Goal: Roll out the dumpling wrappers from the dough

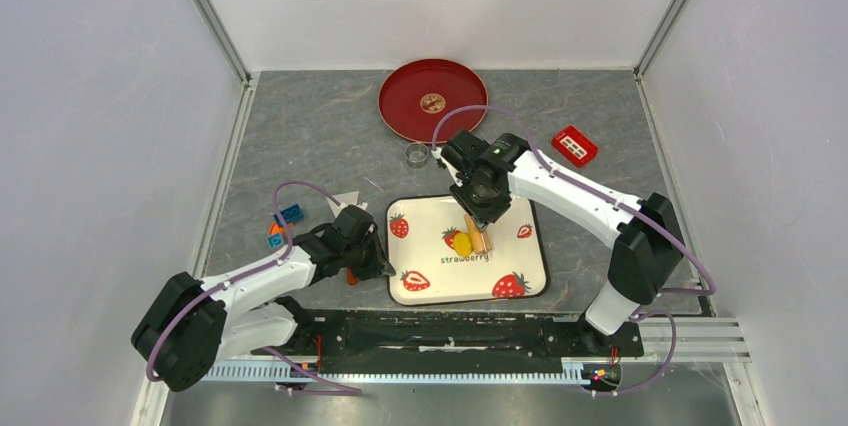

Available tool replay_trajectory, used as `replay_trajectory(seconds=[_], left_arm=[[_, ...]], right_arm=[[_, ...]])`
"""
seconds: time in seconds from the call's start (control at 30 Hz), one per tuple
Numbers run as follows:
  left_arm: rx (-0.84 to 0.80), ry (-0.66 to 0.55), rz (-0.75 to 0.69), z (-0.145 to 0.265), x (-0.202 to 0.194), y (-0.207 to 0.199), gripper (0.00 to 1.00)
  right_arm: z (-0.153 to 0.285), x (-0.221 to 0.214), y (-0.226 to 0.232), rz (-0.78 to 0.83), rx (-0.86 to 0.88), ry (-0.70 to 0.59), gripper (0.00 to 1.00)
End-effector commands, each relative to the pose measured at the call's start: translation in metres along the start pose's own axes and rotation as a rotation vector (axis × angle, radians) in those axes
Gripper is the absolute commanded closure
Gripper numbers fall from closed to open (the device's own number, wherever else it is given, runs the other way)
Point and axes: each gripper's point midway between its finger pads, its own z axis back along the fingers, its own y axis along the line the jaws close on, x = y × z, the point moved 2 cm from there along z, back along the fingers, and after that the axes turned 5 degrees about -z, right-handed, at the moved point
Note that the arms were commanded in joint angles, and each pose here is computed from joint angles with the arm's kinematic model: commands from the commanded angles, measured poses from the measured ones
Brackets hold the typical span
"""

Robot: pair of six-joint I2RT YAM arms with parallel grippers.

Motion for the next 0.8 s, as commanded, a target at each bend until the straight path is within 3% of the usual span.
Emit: replay_trajectory(seconds=[0.0, 0.2, 0.4, 0.77], left_arm=[[0.059, -0.01, 0.013, -0.004, 0.0, 0.012, 0.98], [0.06, -0.009, 0.013, -0.004, 0.0, 0.012, 0.98], [0.062, -0.007, 0.012, -0.004, 0.0, 0.012, 0.98], [0.063, -0.007, 0.013, -0.004, 0.0, 0.012, 0.98]], right_arm=[[-0.004, 0.004, 0.021, 0.012, 0.105, -0.027, 1.0], [0.016, 0.016, -0.001, -0.021, -0.044, -0.084, 1.0], [0.049, 0.033, 0.004, -0.032, -0.024, -0.131, 1.0], [0.028, 0.028, 0.018, -0.003, 0.019, -0.07, 1.0]])
